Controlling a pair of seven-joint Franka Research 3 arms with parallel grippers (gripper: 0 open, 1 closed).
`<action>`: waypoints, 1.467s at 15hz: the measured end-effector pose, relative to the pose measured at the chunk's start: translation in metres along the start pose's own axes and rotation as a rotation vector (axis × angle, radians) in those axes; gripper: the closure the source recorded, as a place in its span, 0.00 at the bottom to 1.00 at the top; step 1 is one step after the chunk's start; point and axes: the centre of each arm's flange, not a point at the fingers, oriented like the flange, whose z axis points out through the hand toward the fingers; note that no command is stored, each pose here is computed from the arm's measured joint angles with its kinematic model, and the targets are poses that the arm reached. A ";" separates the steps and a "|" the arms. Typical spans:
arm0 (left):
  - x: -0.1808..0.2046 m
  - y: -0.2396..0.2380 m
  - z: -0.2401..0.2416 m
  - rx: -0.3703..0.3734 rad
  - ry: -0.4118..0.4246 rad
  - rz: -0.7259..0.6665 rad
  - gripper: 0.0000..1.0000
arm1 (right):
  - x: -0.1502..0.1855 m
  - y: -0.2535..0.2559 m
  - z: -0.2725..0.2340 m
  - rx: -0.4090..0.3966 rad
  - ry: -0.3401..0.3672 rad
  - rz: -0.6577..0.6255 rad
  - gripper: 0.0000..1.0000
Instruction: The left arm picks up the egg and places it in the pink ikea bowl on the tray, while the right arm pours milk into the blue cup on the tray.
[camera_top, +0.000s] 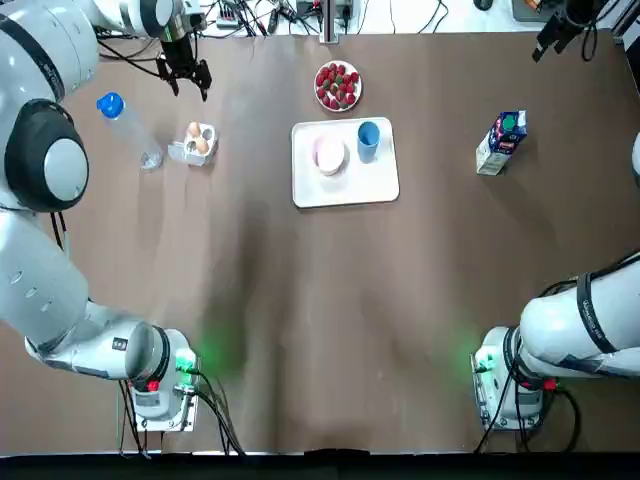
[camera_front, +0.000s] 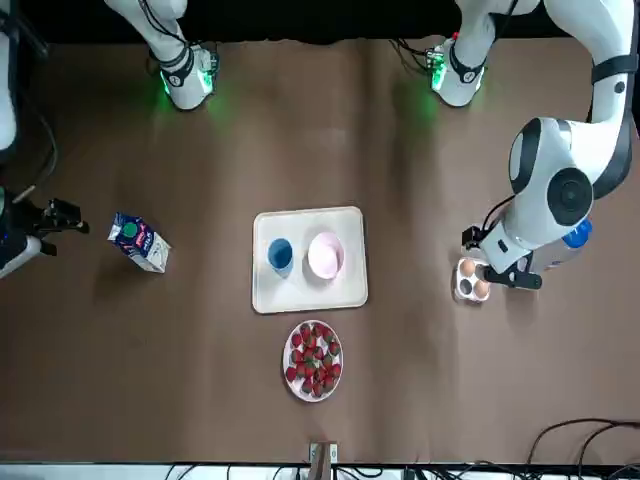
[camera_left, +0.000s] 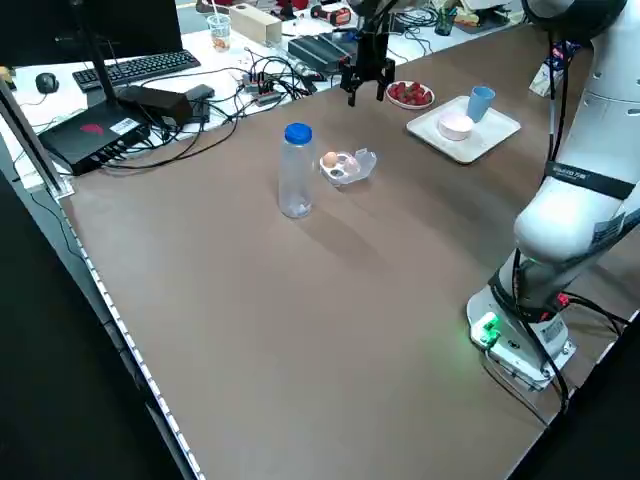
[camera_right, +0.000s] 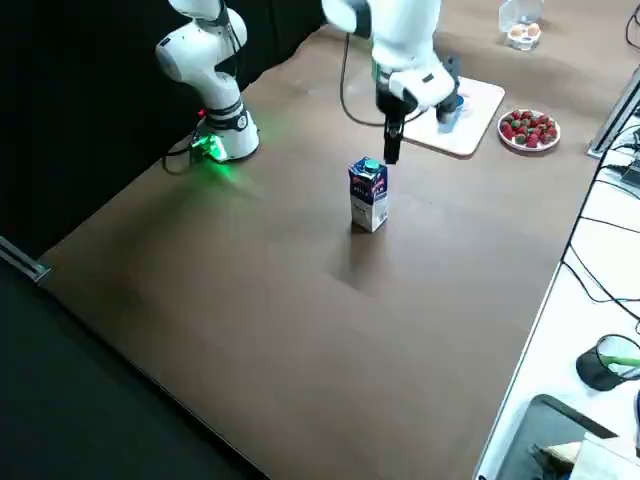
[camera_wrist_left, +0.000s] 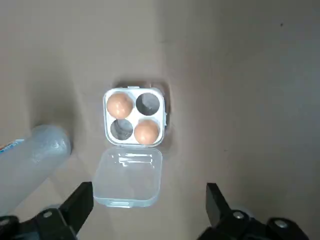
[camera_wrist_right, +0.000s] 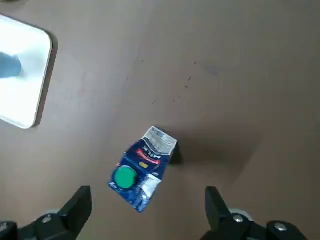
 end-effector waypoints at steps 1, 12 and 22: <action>0.002 -0.002 0.000 0.000 0.002 -0.001 0.00 | -0.004 0.010 0.006 0.017 0.002 -0.028 0.00; 0.047 -0.049 0.086 -0.019 0.089 -0.192 0.00 | -0.072 0.145 0.098 0.228 0.210 -0.479 0.00; 0.042 -0.059 0.153 0.035 0.051 -0.173 0.06 | -0.100 0.159 0.230 0.543 0.438 -0.924 0.00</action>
